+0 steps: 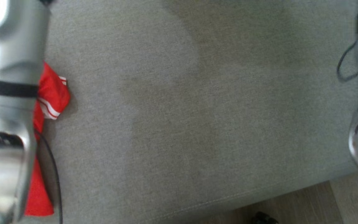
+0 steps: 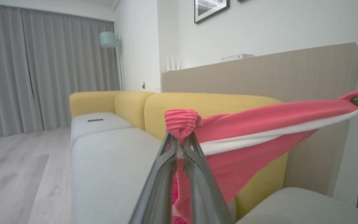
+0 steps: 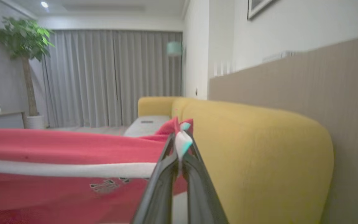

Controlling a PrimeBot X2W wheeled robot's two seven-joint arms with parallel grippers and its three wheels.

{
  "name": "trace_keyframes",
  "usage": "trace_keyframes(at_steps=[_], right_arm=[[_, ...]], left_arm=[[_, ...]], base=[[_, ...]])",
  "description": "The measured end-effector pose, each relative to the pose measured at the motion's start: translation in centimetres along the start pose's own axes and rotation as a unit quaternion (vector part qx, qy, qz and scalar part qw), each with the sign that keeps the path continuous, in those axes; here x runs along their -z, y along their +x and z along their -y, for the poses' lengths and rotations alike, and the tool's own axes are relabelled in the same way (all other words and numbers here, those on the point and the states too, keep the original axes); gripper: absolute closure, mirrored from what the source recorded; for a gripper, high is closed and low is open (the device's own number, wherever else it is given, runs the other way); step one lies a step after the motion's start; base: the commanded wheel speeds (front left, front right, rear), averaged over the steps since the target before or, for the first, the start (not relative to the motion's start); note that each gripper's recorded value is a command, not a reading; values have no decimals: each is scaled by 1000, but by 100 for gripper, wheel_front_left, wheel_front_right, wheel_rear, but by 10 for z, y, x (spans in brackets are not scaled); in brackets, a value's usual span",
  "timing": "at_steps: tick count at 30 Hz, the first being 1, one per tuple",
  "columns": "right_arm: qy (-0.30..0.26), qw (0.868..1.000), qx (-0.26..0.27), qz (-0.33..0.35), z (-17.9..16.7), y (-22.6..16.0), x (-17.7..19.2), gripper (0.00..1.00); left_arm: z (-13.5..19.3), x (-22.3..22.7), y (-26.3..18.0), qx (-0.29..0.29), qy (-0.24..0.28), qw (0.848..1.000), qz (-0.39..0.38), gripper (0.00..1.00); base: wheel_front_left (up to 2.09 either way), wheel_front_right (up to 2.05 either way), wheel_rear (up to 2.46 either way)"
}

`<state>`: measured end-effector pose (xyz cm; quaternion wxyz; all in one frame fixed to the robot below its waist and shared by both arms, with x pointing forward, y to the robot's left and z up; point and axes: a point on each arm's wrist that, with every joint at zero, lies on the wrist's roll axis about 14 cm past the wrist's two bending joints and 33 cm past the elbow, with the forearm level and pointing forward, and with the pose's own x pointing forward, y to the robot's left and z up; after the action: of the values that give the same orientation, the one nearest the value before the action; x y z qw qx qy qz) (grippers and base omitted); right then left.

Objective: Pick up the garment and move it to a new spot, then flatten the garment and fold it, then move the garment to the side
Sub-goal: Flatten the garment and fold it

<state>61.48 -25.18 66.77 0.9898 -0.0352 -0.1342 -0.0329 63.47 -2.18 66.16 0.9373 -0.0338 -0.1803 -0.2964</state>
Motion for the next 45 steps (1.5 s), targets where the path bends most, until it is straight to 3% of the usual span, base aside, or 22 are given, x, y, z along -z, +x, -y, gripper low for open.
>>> trace_keyframes(at_steps=[4, 5, 9, 13, 16, 23, 34, 45], right_arm=[[11, 994, 2, -106, -2, -33, 82, 100], [11, 994, 2, -106, -2, -33, 82, 100], [9, 976, 1, -220, -1, -84, 151, 100], [-3, 958, -4, -288, 3, -124, 182, 100], [-43, 949, -21, -312, 11, -147, 190, 100], [-43, 938, -9, -343, 29, -194, 198, 100], [-32, 935, -3, -353, 44, -241, 189, 100], [-2, 934, 23, -356, 77, -298, 164, 100]], left_arm=[[14, 57, -30, 1, -33, 997, -63, 100], [14, 57, -30, 1, -33, 997, -63, 100], [45, 110, -78, 20, -60, 989, -136, 100], [69, 136, -119, 28, -89, 979, -182, 100], [88, 145, -148, 46, -94, 973, -206, 100], [129, 147, -202, 76, -114, 961, -239, 100], [167, 123, -239, 101, -122, 959, -233, 100], [219, 91, -277, 115, -166, 956, -215, 100]], base=[[0, 0, 0], [0, 0, 0], [0, 0, 0], [0, 0, 0], [0, 0, 0], [0, 0, 0], [0, 0, 0], [0, 0, 0]])
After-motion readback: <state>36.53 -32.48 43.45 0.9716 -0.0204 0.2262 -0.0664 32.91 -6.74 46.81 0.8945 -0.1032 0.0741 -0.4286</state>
